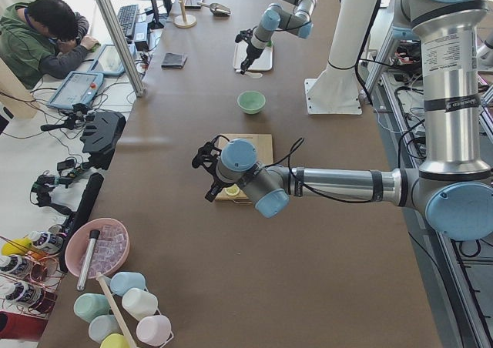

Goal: Put spoon and bun in bowl

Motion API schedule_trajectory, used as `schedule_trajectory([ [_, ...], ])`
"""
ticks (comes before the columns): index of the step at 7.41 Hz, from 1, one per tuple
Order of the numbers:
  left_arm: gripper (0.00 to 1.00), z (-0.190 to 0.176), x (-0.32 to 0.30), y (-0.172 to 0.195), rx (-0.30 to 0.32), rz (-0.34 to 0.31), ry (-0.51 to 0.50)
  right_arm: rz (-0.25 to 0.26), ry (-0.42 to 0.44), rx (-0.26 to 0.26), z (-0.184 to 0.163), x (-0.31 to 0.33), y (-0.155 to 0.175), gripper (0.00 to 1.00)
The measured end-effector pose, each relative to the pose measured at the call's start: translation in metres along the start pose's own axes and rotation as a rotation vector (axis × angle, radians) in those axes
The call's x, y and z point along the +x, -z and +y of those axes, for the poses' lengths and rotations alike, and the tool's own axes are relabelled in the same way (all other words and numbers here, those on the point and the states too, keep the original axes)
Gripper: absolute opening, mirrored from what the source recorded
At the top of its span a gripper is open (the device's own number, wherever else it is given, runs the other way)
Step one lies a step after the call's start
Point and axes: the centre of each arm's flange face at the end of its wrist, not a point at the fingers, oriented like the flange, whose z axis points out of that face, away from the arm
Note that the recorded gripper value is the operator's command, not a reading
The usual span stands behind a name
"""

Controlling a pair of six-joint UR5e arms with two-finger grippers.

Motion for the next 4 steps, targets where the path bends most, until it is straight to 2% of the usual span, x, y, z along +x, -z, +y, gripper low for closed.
schedule_trajectory([
  [2, 0.98, 0.0, 0.001, 0.0, -0.001, 0.004, 0.0, 0.009, -0.126, 0.043, 0.046, -0.06, 0.0, 0.0],
  [3, 0.98, -0.001, 0.002, 0.0, 0.0, 0.006, 0.0, 0.014, -0.156, 0.062, 0.063, -0.074, -0.003, 0.0],
  [4, 0.98, -0.003, 0.002, 0.0, 0.002, 0.007, 0.0, 0.023, -0.165, 0.073, 0.075, -0.077, -0.005, 0.3],
])
